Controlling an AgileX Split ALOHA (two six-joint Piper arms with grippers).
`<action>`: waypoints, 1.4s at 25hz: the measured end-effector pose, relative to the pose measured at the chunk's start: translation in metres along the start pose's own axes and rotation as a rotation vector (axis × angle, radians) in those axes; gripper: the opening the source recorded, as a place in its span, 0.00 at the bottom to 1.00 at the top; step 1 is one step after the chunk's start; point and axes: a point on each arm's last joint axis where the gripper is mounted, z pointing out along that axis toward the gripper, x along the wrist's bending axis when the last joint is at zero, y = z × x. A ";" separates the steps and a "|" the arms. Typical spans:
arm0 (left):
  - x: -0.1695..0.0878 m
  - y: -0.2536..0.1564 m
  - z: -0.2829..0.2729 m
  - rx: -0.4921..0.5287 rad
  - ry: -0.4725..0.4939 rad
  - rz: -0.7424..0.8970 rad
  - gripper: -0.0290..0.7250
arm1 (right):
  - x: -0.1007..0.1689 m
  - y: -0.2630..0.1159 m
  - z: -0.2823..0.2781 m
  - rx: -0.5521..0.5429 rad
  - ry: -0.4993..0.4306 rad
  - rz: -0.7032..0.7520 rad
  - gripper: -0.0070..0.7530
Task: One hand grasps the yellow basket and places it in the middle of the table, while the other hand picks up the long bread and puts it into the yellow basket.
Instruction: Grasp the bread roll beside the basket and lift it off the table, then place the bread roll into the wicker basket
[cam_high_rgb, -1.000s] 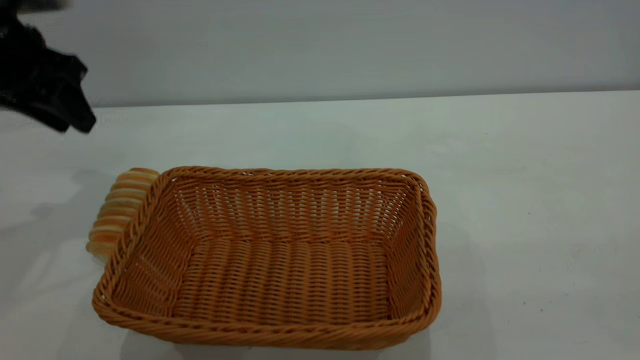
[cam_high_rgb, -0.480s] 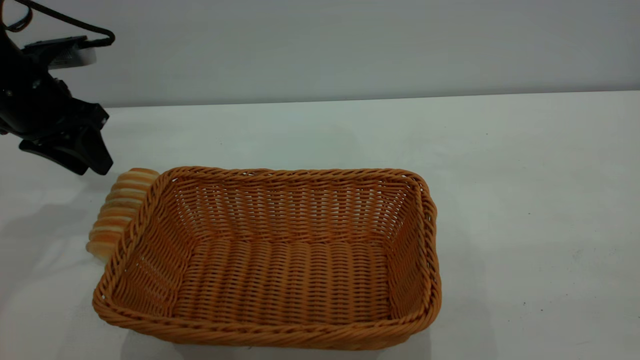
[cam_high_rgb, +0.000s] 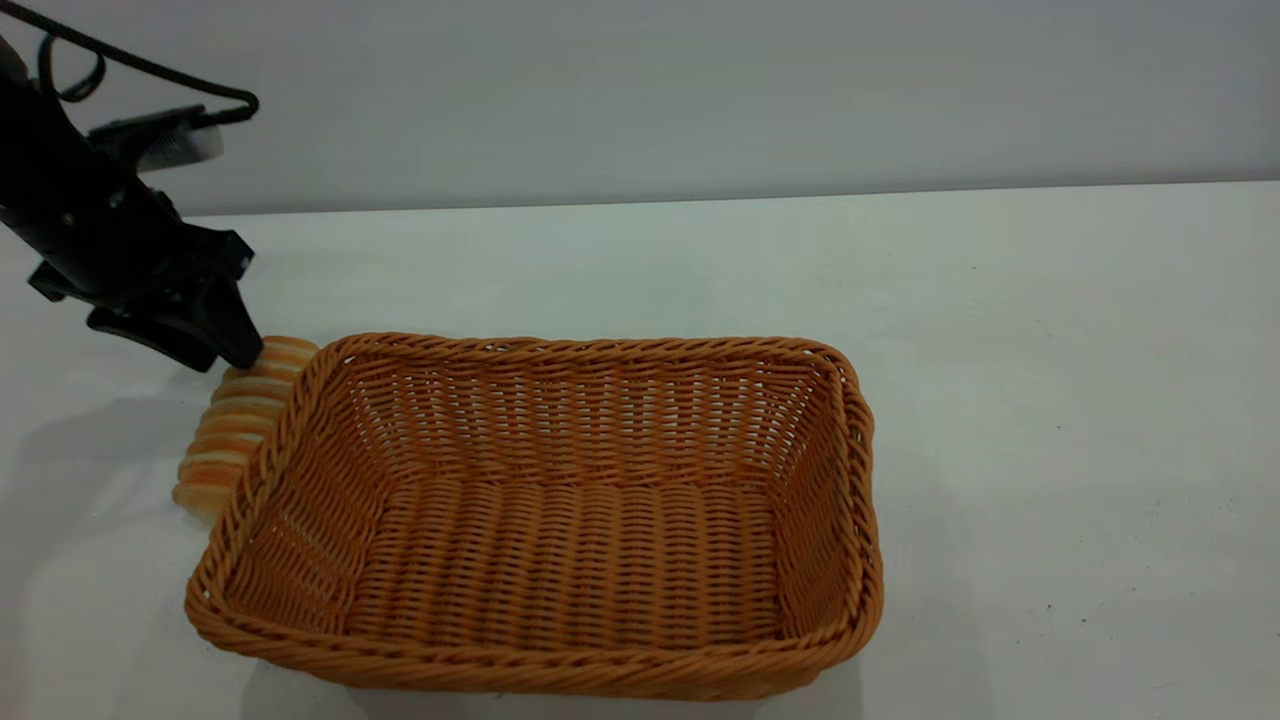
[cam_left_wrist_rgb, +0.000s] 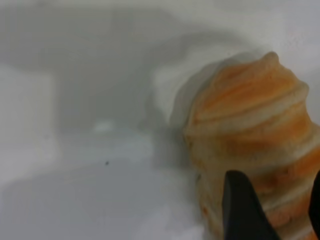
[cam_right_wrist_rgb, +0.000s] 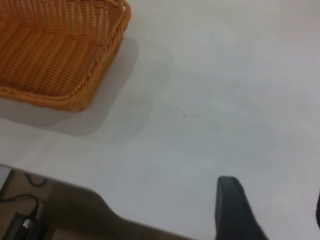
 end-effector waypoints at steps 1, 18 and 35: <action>0.001 0.001 0.003 -0.001 -0.001 0.000 0.56 | 0.000 0.000 0.000 0.000 0.000 0.000 0.50; 0.010 -0.001 0.031 0.021 -0.011 -0.018 0.13 | 0.000 0.000 0.000 -0.001 0.002 0.008 0.50; -0.023 0.025 -0.078 -0.115 -0.011 0.154 0.09 | 0.000 0.000 0.000 -0.001 0.002 0.009 0.48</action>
